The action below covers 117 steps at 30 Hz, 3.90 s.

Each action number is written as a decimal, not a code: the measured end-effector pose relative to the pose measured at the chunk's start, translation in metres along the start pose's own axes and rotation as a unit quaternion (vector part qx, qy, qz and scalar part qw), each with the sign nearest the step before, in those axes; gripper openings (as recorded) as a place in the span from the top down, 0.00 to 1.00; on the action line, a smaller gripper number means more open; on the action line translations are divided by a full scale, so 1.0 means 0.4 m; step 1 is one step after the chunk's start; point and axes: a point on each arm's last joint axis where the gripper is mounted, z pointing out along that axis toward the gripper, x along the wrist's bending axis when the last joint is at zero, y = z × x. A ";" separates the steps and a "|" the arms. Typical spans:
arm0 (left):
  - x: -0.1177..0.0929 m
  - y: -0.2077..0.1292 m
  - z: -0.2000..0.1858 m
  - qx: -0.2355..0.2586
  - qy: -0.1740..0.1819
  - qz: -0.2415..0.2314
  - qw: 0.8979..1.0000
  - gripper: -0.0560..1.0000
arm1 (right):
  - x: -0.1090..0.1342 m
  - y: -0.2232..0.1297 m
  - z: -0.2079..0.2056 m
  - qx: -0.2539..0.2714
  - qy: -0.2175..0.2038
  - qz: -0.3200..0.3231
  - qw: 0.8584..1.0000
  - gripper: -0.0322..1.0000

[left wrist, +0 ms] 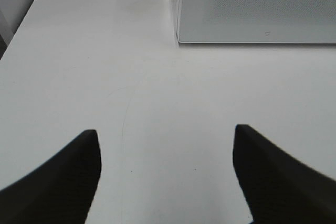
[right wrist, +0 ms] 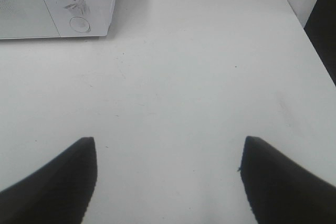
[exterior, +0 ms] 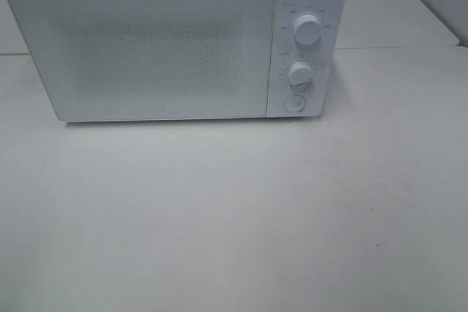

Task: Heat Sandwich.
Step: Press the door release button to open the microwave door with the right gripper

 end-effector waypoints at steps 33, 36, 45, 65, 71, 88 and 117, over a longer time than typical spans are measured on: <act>0.000 0.000 0.000 0.000 0.000 0.000 1.000 0.33 | -0.011 0.278 0.338 -0.083 -0.010 -0.022 0.996 0.47; 0.000 0.000 0.000 0.000 0.000 0.000 1.000 0.33 | -0.011 0.277 0.358 -0.074 -0.010 -0.018 0.997 0.57; 0.000 0.000 0.000 0.000 0.000 0.000 1.000 0.33 | 0.038 0.284 0.427 -0.081 0.037 -0.023 0.996 0.96; 0.000 0.000 0.000 0.000 0.000 0.000 1.000 0.33 | 0.265 0.184 0.605 -0.029 0.178 -0.077 0.981 0.96; 0.000 0.000 0.000 0.000 0.000 0.000 1.000 0.33 | 0.319 0.131 0.644 0.000 0.192 -0.056 0.980 0.96; 0.000 0.000 0.000 0.000 0.000 0.000 1.000 0.33 | 0.393 0.021 0.723 0.009 0.163 0.027 0.986 0.96; 0.000 0.000 0.000 0.000 0.000 0.000 1.000 0.33 | 0.374 0.024 0.836 -0.015 0.128 0.386 0.914 0.96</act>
